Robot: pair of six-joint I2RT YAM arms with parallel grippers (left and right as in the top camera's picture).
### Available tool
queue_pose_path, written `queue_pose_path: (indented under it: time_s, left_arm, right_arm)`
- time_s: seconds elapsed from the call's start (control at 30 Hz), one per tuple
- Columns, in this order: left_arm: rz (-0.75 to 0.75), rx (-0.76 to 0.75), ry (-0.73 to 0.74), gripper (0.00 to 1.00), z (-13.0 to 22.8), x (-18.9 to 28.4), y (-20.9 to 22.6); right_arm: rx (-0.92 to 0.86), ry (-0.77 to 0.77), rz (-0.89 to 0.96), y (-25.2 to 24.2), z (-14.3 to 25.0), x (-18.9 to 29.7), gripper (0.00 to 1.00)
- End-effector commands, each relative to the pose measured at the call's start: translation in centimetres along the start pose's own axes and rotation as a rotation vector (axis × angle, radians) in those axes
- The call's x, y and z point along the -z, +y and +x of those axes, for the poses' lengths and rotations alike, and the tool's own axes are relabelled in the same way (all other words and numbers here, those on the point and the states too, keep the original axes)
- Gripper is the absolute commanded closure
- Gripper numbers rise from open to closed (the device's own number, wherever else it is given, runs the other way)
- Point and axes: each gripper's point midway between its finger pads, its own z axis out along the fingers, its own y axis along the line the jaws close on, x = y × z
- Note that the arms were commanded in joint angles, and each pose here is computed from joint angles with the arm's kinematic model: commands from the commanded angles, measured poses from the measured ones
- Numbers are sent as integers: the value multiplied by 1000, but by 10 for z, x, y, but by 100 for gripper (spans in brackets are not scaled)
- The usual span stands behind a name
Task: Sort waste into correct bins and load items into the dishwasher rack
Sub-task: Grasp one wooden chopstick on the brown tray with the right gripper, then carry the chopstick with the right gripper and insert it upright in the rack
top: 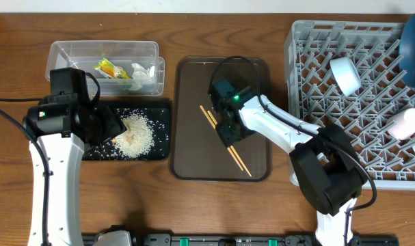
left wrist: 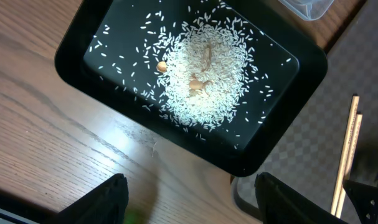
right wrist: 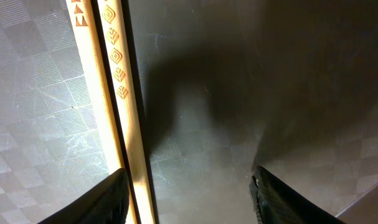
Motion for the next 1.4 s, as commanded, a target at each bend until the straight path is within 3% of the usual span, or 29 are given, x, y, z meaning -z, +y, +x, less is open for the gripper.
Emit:
queue_pose_path:
  time_s: [0.0,0.37,0.43,0.53,0.63,1.0,1.37]
  left_arm:
    - [-10,9,1,32,0,-1,3]
    - [-10,8,1,32,0,0,3]
    - [-10,9,1,32,0,0,3]
    - [-11,9,2,32,0,-1,3]
    - [-10,8,1,32,0,0,3]
    - [-10,8,1,32,0,-1,3]
    - [-11,8,2,32,0,-1,3]
  right_arm:
    - [-18,29,19,-4,6,-10,39]
    - [-18,121,34,-6,22,-41,40]
    - [-32,120,34,-6,22,-41,51]
    - [-51,121,36,-6,22,-41,83]
    - [-59,123,36,-6,23,-41,99]
    - [-111,117,-11,-9,14,-28,99]
    - [-244,-145,-54,-68,-33,82,99]
